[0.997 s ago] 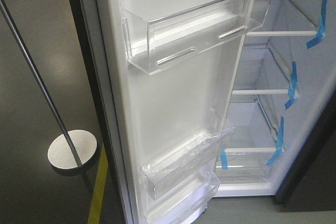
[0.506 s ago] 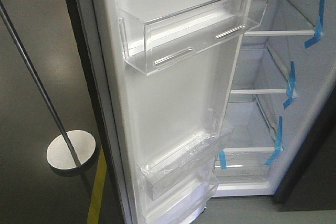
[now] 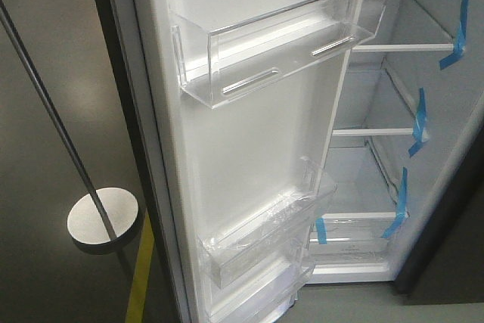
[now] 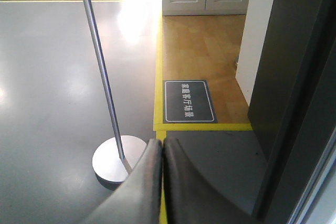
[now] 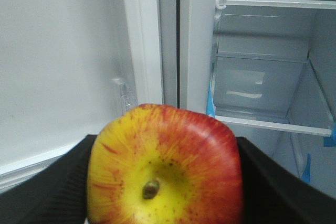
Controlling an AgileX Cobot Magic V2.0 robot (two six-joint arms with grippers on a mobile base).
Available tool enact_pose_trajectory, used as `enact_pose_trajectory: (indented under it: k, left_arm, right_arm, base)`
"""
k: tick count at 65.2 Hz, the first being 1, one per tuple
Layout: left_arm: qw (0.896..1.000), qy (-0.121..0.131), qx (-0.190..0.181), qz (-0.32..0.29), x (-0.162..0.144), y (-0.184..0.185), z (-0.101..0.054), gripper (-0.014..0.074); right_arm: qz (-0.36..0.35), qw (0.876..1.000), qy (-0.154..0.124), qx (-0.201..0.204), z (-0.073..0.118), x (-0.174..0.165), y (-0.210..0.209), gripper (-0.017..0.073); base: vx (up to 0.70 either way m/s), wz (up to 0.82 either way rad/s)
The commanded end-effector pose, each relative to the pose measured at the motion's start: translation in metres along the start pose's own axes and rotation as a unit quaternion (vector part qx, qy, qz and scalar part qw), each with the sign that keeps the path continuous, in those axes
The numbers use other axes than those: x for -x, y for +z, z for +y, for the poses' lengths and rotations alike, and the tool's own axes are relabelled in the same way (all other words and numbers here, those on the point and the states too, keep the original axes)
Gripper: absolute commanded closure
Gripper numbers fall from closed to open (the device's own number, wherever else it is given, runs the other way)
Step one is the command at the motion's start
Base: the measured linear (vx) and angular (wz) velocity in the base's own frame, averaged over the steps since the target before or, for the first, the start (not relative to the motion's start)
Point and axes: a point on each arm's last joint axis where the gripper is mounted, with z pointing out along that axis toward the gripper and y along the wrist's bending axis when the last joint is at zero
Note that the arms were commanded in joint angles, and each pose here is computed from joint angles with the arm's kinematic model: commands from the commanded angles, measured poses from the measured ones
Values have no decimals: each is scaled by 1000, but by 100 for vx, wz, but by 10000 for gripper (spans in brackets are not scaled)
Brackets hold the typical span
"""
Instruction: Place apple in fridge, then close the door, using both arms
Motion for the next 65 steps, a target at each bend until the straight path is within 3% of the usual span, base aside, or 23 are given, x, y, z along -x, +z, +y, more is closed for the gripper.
enact_pose_trajectory:
  k: [1, 41, 48, 56, 65]
  left_arm:
    - [999, -4, -6, -50, 12, -3, -1, 600]
    - [999, -4, -6, -50, 12, -3, -1, 600]
    - [999, -4, -6, -50, 12, -3, -1, 600]
    - [999, -4, -6, -50, 12, -3, -1, 600]
    - [999, -4, -6, -50, 12, -3, -1, 600]
  right_arm:
    - [-69, 998, -3, -8, 2, 18, -17, 401]
    - [-69, 998, -3, -8, 2, 18, -17, 401]
    - [-104, 994, 7, -13, 1, 24, -18, 401]
    - [-160, 986, 38, 14, 5, 34, -21, 401]
    - [-191, 978, -3, 82, 23, 44, -15, 401]
  base:
    - [0, 0]
    - [0, 0]
    - [0, 0]
    - [0, 0]
    - [0, 0]
